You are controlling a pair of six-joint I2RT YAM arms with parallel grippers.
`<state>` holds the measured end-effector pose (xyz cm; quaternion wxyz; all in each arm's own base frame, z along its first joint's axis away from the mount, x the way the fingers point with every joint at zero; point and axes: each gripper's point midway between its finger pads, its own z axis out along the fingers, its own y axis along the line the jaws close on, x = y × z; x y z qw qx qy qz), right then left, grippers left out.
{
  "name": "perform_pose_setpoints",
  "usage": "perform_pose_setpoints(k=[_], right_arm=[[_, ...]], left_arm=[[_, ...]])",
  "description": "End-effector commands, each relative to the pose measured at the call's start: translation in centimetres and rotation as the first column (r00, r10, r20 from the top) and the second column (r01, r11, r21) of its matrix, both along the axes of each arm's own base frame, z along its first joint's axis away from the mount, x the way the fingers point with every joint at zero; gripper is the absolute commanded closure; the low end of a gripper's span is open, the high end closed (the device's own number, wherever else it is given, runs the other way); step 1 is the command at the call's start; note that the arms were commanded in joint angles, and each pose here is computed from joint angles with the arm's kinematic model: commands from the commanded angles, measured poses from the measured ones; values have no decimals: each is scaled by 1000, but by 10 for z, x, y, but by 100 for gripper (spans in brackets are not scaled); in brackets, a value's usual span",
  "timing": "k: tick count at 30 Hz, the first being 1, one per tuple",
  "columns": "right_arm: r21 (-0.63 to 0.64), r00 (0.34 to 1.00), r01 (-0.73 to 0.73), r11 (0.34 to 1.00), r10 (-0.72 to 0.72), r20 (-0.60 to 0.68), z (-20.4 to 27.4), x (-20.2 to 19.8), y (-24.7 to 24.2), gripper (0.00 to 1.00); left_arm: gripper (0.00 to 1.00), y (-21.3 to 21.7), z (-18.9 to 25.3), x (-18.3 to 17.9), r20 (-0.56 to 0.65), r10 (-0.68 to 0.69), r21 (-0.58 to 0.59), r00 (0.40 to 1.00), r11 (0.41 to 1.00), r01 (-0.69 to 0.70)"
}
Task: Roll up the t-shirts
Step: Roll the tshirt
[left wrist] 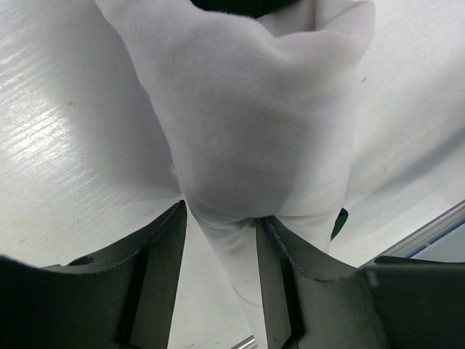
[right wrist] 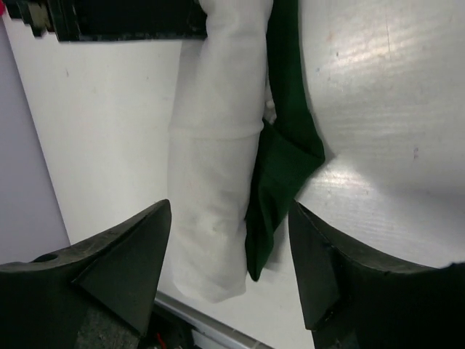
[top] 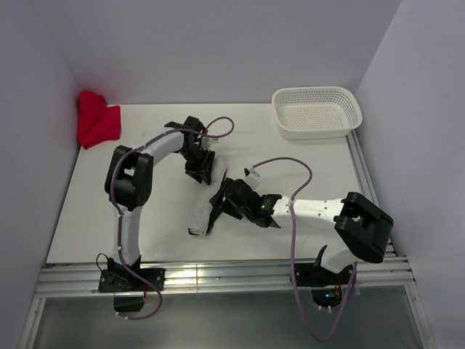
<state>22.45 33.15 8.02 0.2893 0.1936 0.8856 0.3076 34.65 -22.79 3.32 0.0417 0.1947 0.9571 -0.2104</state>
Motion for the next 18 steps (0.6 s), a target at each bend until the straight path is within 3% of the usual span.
perform_pose_setpoints(k=[1, 8, 11, 18], right_arm=[[-72, 999, 32, 997, -30, 25, 3, 18, -8, 27], [2, 1000, 16, 1000, -16, -15, -13, 15, 2, 14], [57, 1000, -3, 998, 4, -22, -21, 11, 9, 0], [90, 999, 13, 996, -8, -54, -42, 12, 15, 0]], left_arm=[[52, 22, -41, 19, 72, -8, 184, 997, 983, -6], [52, 18, -45, 17, 60, -16, 189, 998, 982, 4], [52, 17, -46, 16, 56, -19, 191, 998, 982, 8], [52, 15, -46, 16, 54, -19, 187, 998, 982, 9]])
